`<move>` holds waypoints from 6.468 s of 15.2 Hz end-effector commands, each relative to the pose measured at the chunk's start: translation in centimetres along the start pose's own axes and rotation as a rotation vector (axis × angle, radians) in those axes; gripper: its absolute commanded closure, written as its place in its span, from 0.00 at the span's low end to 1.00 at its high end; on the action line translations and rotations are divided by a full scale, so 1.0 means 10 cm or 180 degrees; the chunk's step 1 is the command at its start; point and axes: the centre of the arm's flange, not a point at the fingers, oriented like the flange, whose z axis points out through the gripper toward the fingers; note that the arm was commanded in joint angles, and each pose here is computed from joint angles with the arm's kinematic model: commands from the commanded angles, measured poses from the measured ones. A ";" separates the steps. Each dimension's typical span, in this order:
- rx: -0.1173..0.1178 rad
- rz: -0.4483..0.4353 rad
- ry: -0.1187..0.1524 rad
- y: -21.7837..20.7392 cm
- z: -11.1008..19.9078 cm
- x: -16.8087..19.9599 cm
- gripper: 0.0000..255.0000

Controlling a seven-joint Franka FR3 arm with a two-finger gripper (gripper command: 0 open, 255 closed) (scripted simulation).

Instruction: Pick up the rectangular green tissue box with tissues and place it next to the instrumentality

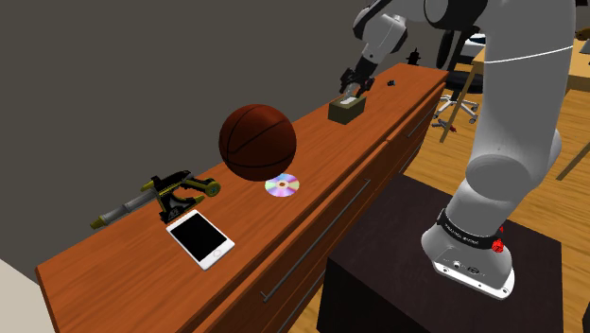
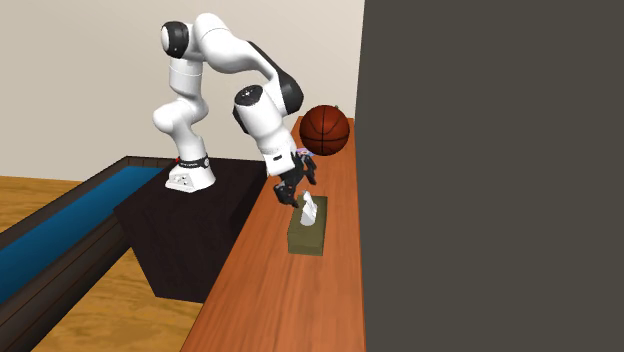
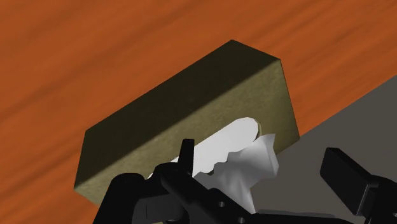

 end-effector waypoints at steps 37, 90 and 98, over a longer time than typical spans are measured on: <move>0.0000 0.0000 0.0001 -0.38 -0.95 0.18 1.00; 0.0000 0.0000 0.0001 -2.84 -1.89 -2.87 1.00; 0.0000 0.0000 0.0001 -2.87 -1.59 -3.15 1.00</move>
